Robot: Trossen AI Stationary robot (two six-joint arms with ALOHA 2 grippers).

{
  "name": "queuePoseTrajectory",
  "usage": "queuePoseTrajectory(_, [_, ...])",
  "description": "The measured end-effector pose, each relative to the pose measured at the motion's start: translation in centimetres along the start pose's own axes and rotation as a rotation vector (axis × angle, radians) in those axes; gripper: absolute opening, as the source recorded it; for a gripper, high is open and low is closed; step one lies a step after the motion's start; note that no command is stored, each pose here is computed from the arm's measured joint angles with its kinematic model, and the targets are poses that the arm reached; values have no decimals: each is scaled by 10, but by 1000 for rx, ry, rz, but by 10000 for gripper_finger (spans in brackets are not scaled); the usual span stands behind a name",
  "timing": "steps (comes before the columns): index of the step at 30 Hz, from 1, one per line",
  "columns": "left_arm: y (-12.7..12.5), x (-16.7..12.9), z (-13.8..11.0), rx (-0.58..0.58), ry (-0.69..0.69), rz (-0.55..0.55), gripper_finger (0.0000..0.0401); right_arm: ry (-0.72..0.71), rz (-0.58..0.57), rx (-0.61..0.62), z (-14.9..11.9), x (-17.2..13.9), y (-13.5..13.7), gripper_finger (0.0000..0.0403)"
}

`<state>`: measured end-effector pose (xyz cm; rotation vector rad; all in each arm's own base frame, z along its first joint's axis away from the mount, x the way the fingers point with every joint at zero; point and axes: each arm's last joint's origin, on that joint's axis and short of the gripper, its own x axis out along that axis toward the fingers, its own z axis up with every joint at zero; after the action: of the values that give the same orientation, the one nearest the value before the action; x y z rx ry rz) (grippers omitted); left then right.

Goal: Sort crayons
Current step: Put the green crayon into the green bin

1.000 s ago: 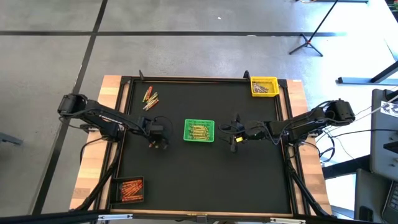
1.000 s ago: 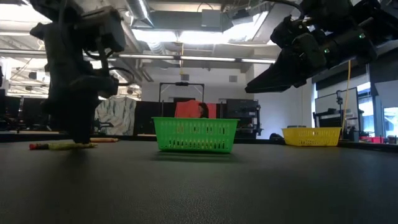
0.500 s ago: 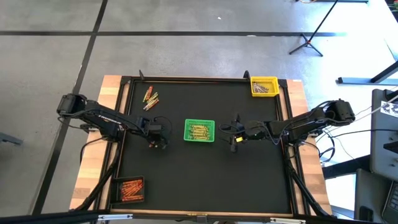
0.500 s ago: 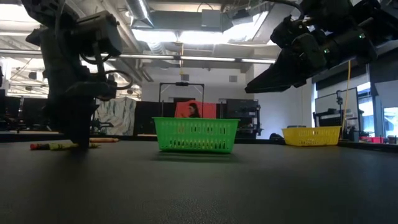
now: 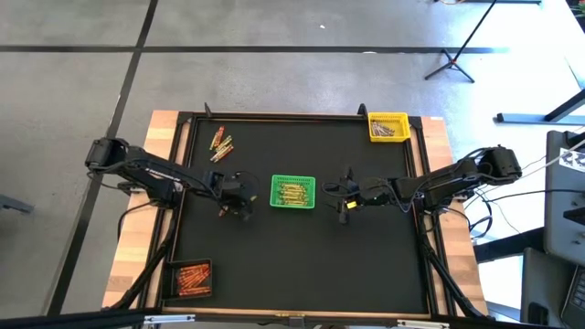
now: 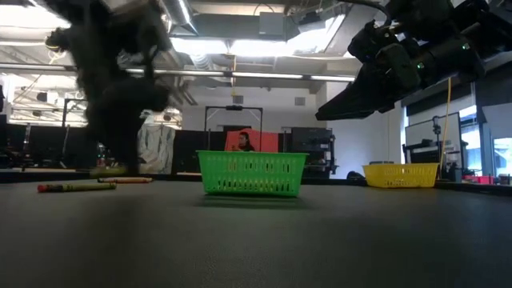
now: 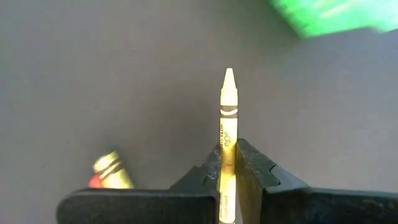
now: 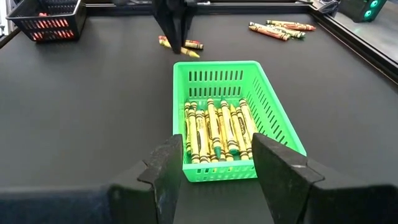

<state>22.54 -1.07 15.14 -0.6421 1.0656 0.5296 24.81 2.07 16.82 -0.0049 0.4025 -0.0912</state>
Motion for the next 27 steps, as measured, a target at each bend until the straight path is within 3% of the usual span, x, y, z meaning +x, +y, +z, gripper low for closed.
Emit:
queuePoseTrajectory(6, [-41,-37,37,209,-152,-127,12,0,0,0,0,0,0,191])
queuePoseTrajectory(12, [-63,-60,62,446,-366,-153,13,-1,0,0,0,0,0,191])
queuePoseTrajectory(19, [-72,-29,77,628,-477,-131,13,-3,0,1,0,0,0,191])
queuePoseTrajectory(27, [-68,10,89,631,-465,-74,18,-3,0,0,0,0,0,191])
